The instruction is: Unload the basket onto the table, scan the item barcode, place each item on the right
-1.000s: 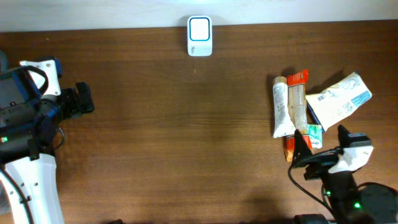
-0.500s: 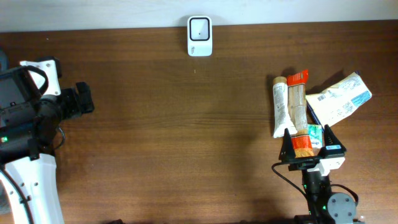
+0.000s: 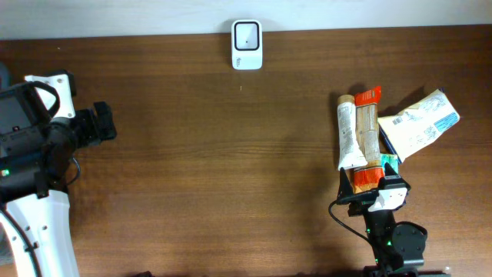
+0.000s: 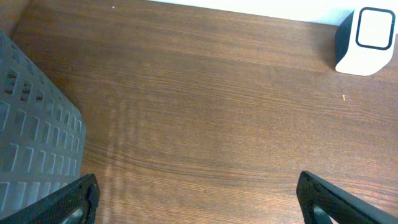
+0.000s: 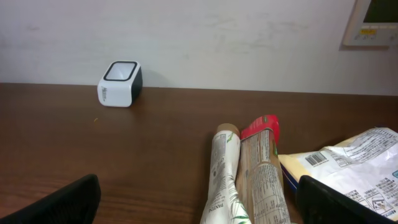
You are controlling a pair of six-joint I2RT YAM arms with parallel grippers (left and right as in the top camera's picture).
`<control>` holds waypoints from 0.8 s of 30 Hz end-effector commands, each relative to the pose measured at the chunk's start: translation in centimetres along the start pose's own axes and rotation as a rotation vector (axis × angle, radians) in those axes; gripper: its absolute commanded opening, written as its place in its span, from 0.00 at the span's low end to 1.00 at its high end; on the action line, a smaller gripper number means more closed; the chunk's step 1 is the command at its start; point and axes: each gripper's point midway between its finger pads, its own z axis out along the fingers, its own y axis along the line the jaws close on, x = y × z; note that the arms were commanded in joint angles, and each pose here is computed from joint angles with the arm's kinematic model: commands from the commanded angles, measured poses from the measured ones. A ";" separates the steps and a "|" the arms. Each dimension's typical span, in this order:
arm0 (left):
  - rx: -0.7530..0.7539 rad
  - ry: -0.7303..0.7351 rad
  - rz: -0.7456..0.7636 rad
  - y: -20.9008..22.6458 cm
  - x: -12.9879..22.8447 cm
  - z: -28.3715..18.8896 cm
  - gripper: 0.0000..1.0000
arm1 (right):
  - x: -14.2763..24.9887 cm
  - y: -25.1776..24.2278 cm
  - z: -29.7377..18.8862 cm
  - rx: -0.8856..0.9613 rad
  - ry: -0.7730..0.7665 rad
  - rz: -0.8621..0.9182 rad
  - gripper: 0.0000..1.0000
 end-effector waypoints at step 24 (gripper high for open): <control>0.027 -0.035 0.029 -1.7 0.2 -1.6 0.99 | 0.2 0.2 0.0 -0.010 0.000 0.002 0.99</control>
